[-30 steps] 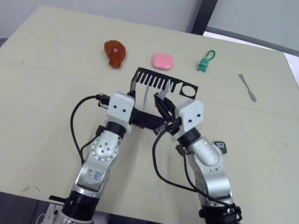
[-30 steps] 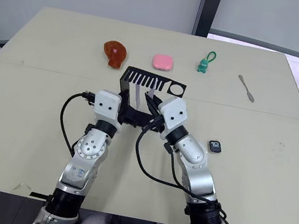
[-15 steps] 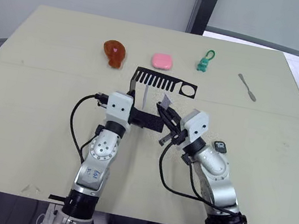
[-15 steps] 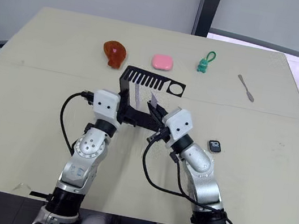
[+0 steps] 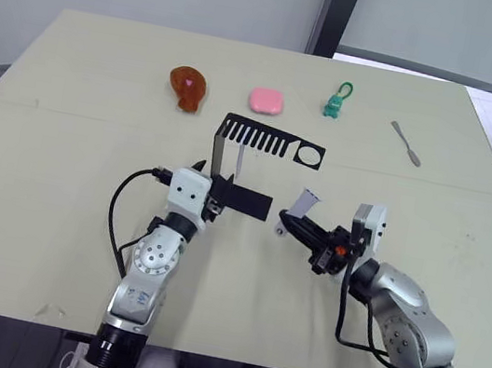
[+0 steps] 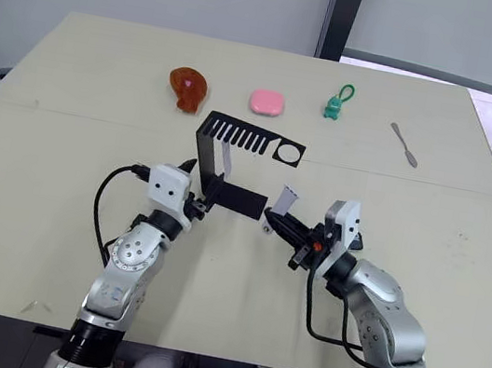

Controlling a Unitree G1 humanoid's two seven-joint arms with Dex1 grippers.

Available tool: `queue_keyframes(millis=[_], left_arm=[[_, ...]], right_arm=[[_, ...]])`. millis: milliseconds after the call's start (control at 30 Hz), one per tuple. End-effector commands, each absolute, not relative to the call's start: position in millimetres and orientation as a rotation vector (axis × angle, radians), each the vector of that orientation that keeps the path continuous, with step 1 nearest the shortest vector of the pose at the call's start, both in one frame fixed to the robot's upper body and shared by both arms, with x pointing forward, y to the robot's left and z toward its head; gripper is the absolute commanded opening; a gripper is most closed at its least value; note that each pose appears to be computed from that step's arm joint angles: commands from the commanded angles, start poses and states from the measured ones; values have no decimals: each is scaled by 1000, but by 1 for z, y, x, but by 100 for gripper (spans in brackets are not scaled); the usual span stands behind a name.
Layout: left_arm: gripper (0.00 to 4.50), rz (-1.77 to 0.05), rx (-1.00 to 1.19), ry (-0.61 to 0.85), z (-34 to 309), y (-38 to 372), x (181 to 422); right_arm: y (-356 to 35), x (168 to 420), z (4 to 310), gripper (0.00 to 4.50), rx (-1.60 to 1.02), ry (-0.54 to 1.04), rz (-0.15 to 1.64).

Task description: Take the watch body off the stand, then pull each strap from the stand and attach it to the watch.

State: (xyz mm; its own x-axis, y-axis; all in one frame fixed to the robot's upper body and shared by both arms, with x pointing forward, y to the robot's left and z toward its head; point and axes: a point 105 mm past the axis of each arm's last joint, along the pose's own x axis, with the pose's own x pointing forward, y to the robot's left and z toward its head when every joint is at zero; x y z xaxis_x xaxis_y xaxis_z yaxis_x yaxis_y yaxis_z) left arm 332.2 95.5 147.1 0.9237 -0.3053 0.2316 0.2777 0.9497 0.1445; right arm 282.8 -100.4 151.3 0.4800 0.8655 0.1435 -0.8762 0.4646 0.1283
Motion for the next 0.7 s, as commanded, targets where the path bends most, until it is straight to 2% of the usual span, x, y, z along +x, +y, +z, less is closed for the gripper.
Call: queue_keyframes(millis=[33,233,300,467,600,700], left_arm=[[446,-334,97,-332,163,102,321],[446,-440,185,-350,162,129,300],[446,-489,146,-342,163,146,291],[446,-774,55,-232,161,166,256],[446,-971,-112,-86,167,171,236],[446,-1060,-199,-18,174,168,231]], right_arm=[[-103,278,165,0,203,-107,1113],[-101,273,170,0,184,-136,1160],[-100,271,173,0,178,-146,1183],[-90,263,178,0,206,-131,1271],[-78,256,181,0,301,-28,1373],[-68,253,178,0,323,48,1431]])
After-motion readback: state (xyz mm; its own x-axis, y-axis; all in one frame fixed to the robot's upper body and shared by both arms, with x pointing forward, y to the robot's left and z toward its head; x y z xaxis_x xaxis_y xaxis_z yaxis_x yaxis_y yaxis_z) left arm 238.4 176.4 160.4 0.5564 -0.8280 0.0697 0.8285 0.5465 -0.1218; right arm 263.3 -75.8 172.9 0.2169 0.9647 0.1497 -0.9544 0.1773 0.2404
